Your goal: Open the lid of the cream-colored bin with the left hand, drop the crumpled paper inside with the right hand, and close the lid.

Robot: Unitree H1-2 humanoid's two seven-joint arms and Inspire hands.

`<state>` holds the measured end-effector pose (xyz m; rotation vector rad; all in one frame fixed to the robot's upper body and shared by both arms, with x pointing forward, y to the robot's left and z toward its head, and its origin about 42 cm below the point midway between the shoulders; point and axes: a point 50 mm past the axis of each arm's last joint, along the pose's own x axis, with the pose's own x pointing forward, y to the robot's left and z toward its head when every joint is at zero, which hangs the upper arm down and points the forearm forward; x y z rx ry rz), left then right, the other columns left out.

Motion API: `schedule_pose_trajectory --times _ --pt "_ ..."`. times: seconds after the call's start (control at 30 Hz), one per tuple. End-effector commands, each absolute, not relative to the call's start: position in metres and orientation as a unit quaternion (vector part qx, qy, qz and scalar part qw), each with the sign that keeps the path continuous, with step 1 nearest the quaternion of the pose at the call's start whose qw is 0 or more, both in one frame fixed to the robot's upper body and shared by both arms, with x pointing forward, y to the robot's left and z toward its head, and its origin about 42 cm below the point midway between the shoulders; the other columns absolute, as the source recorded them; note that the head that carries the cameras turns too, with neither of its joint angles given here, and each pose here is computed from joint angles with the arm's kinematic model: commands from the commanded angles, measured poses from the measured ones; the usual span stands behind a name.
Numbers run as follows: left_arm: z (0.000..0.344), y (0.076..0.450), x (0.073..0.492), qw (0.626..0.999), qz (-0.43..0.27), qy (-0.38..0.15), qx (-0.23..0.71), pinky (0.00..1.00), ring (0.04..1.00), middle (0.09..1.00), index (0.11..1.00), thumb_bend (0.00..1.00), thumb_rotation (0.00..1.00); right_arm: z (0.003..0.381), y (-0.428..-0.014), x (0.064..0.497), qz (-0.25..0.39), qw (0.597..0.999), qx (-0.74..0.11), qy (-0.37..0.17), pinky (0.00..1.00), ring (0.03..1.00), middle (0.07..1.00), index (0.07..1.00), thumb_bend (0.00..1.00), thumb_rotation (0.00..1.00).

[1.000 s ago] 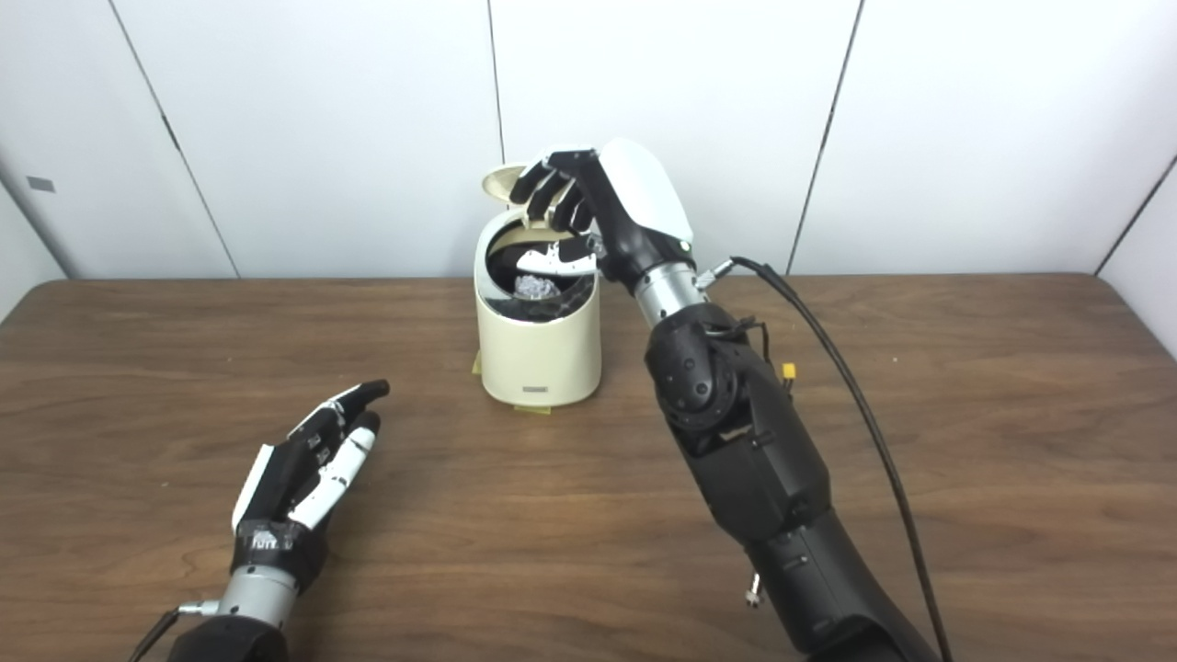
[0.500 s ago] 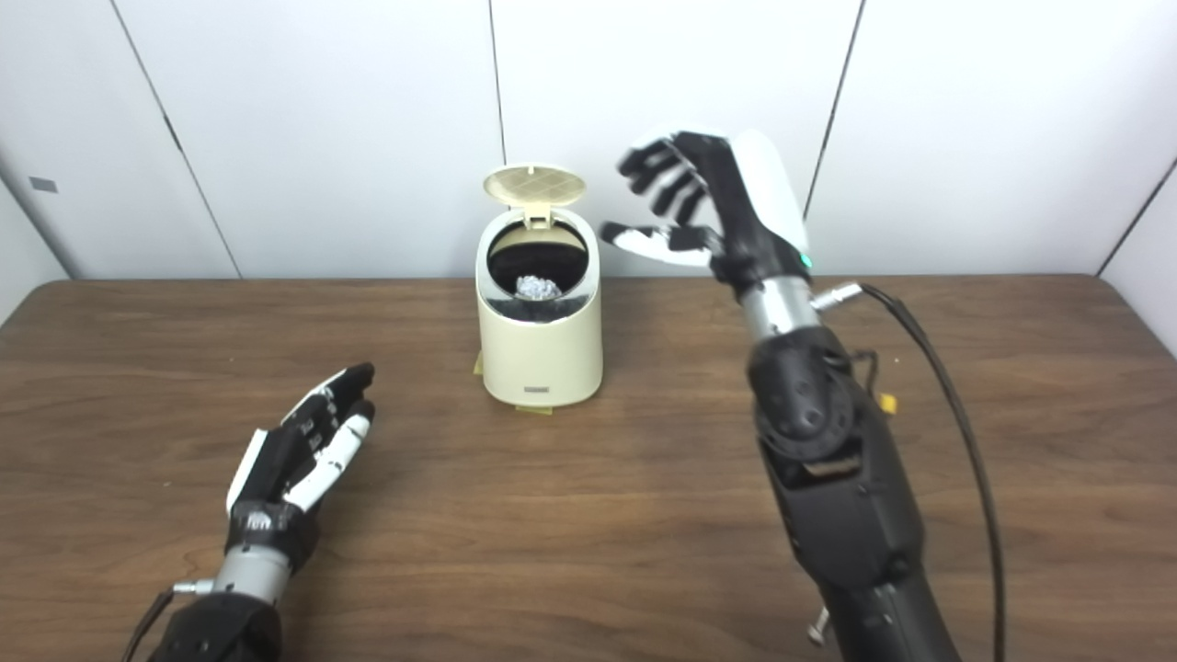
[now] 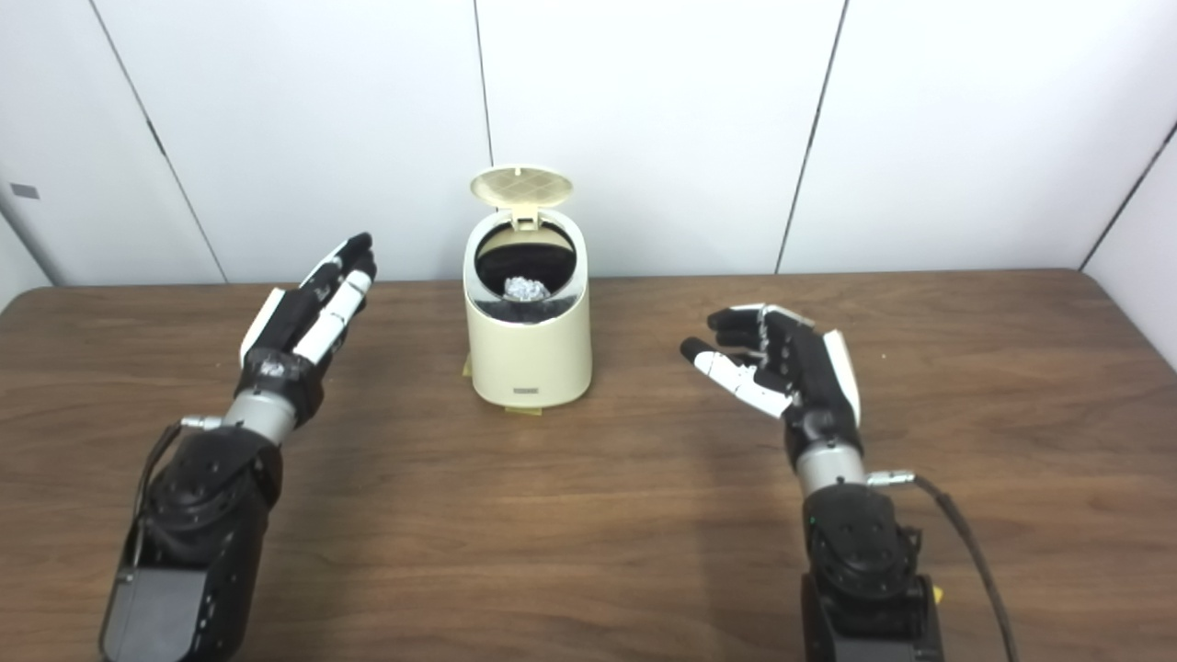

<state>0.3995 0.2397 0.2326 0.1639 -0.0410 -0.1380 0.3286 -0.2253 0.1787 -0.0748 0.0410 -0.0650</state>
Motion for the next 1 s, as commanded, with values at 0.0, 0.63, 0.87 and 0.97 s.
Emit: schedule_pose_trajectory --times 0.0,0.63,0.87,0.97 --pt "0.265 0.239 0.414 0.989 -0.075 -0.062 0.109 0.98 0.989 0.975 0.978 0.41 0.79 0.192 -0.222 0.33 -0.026 1.0 -0.007 -0.008 0.8 0.886 0.903 0.878 0.52 0.84" --pt "0.33 0.189 0.483 0.981 -0.126 -0.076 0.13 0.99 0.973 0.951 0.948 0.47 0.92 0.157 -0.21 0.318 -0.033 0.998 0.061 0.005 0.84 0.886 0.904 0.905 0.62 1.0" --pt "0.342 0.172 0.493 0.981 -0.131 -0.082 0.12 0.99 0.968 0.941 0.918 0.49 1.0 0.152 -0.205 0.318 -0.027 0.997 0.067 0.008 0.87 0.888 0.905 0.917 0.62 1.0" --pt "0.344 0.166 0.493 0.979 -0.135 -0.087 0.125 0.99 0.968 0.941 0.908 0.48 1.0 0.15 -0.203 0.318 -0.027 0.997 0.072 0.01 0.87 0.894 0.903 0.914 0.62 1.0"
